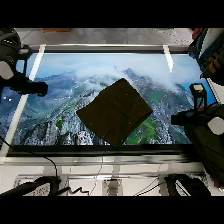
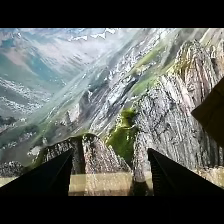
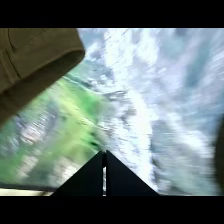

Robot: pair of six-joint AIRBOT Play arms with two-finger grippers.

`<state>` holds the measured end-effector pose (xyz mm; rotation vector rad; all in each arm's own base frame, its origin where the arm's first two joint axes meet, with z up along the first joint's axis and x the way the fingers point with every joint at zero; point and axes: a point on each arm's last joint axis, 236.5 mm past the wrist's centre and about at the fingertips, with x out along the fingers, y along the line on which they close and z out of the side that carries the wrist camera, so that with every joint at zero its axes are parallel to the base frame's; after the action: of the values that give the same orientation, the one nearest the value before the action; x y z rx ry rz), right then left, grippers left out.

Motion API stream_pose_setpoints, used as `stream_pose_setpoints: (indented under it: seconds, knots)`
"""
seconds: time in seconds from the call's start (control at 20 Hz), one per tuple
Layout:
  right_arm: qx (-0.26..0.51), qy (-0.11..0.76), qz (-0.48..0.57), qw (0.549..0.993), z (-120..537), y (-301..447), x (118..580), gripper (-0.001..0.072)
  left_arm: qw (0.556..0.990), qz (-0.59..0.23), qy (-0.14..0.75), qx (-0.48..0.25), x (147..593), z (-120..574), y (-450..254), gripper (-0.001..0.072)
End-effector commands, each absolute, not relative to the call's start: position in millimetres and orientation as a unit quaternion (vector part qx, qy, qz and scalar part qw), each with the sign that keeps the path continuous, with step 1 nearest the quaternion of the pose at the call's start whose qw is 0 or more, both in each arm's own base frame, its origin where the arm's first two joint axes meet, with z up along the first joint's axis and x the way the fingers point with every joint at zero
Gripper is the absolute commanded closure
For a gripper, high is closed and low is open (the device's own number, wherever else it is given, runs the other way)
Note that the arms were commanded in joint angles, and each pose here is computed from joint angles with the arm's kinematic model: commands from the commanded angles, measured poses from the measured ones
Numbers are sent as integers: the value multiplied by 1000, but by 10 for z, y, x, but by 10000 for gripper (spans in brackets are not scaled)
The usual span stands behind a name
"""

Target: Fold the clothes and pants, and hang the long-sleeved shirts on hangers.

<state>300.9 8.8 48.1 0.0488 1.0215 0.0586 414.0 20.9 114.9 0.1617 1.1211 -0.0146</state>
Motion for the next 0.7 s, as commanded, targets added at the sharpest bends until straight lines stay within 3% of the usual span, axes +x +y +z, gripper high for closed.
stream_pose_setpoints:
  seconds: [0.0,0.05,0.1,0.15,0.25,0.4,0.65]
  knots:
    - [213,452,10,866,29,145,3287,662,848,-21,525,67,4200,957,125,172]
    - [248,450,8,858,-85,175,3355,659,854,-31,516,61,4246,955,69,180]
    - [273,455,6,848,-205,208,3415,575,860,-42,506,50,4295,962,-6,241]
    - [300,459,-1,836,-315,230,3478,391,864,-59,498,43,4328,969,-95,243]
    - [348,477,-20,807,-609,258,3560,239,868,-88,488,30,4376,943,-248,242]
    - [391,512,-37,764,-1057,323,3595,140,866,-99,489,40,4418,835,-265,218]
    - [412,499,14,762,-1099,509,4016,139,855,-100,507,39,4449,645,-263,218]
